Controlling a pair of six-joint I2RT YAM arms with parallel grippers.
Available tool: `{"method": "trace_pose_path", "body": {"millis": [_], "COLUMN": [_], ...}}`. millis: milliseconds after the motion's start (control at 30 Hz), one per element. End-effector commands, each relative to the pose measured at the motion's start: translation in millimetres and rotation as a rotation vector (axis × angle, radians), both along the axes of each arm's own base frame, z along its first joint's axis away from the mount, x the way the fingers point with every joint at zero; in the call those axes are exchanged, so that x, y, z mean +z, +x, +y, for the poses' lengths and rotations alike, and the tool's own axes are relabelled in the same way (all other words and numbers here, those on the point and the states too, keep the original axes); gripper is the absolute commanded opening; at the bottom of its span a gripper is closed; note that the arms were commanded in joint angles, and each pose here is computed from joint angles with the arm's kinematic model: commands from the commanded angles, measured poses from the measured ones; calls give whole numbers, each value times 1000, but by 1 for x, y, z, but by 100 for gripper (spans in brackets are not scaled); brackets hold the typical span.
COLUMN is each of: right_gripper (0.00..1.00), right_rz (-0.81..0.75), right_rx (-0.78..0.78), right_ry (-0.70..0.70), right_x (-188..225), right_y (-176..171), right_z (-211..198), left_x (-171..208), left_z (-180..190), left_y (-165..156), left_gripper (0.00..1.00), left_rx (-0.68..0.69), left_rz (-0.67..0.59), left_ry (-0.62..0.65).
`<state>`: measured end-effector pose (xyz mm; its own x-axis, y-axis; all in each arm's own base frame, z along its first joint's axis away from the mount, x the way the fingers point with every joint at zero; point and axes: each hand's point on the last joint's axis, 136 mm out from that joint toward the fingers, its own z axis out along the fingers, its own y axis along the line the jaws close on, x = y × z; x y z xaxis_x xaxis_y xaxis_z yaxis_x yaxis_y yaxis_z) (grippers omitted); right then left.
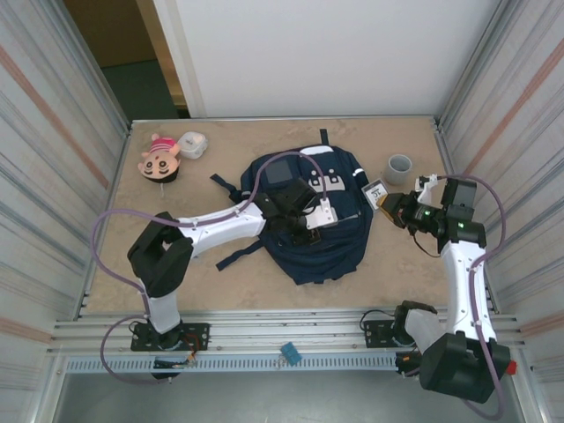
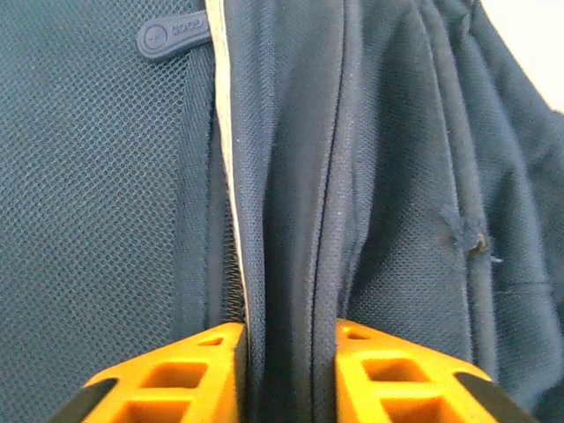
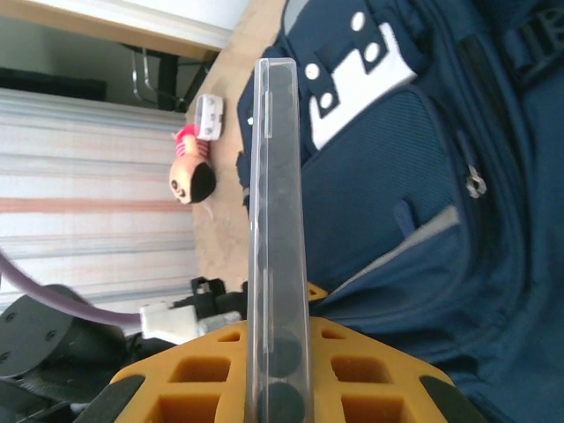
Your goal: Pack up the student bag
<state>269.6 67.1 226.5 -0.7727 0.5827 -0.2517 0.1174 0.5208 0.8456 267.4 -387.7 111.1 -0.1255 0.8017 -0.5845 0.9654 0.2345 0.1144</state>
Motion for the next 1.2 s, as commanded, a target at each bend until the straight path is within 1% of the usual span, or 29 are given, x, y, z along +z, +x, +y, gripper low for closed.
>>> {"method": "trace_pose_path", "body": {"millis": [0,33,100,200,300,400,533,667,800,867,1000,1067,1167], "right_gripper": [13,13,13,13,13,14,15,16,17,18,18,17,18], "right_rz": [6,6,8,26,58,67,66,26,-15,-36,-32,-10,-37], "right_rx": [-61,-81,-119,-166,-171,-131,-55,-13,-25,-23,-29,-41,-64], "right_ry": [-49,-52,-66,-105,-136,-83,3,91,144,143,174,170,160], "right_x": [1,2,3,2,1,-1,-9,-18,-29,-35,-43,-54,-59], "right_y": [-7,-9,-13,-22,-35,-44,-46,-33,-12,-3,17,31,52], "right_z": [-13,-17,-24,-33,-33,-19,11,47,78,90,113,123,134], "left_x": [57,69,90,120,143,164,182,193,199,203,211,214,217], "left_z": [1,1,1,3,8,14,17,13,9,7,6,7,8], "left_y": [22,22,22,27,38,50,58,63,67,67,68,68,69], "left_gripper": [11,6,2,1,0,0,0,0,0,0,0,0,0], "left_rx": [98,120,158,215,278,321,330,323,318,314,309,306,307], "left_rz": [-111,-108,-86,-27,48,80,67,70,84,89,90,88,93], "left_ry": [-129,-158,-216,-325,-441,-525,-567,-601,-635,-648,-677,-682,-689]}}
